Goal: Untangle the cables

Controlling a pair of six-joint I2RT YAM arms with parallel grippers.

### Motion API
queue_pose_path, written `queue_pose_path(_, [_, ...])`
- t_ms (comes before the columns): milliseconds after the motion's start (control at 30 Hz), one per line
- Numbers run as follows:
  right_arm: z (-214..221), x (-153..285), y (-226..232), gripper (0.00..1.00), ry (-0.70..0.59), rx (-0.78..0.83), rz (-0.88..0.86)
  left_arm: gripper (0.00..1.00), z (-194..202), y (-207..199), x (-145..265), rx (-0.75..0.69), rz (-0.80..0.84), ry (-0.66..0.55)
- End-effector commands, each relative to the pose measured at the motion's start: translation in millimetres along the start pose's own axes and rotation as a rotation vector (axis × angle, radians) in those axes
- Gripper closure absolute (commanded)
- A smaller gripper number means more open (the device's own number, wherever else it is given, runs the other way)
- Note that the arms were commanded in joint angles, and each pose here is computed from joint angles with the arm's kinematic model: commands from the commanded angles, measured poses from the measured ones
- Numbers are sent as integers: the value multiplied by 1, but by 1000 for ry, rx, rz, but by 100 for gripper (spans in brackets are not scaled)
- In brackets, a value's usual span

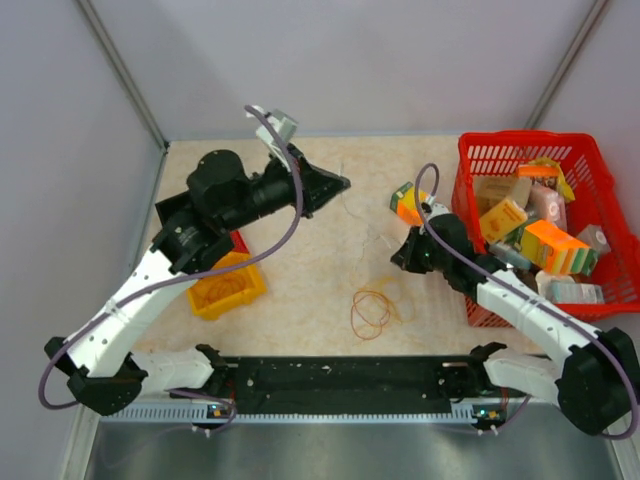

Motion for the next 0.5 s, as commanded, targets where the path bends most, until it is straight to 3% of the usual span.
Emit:
queue_pose_path(0, [27,-14,-59,100,30,-68,429,100,-83,-36,65,-236,-185,-285])
queue_pose_path(167, [49,-28,-74,100,128,-74,493,100,-114,-57,96,-285,-227,-386])
queue_pose_path(467, [36,-23,-71,100,101,6,477,100,-117,-44,94,-262,-328,-419])
Point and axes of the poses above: each gripper's point midway between its finger pads, its own x axis back along the fingers, its own y axis along the line the jaws close on, z = x × y, the point moved 7 cm from there along x, back along the fingers, and after that the axes turned 9 degrees about x, right-handed, at the moved point
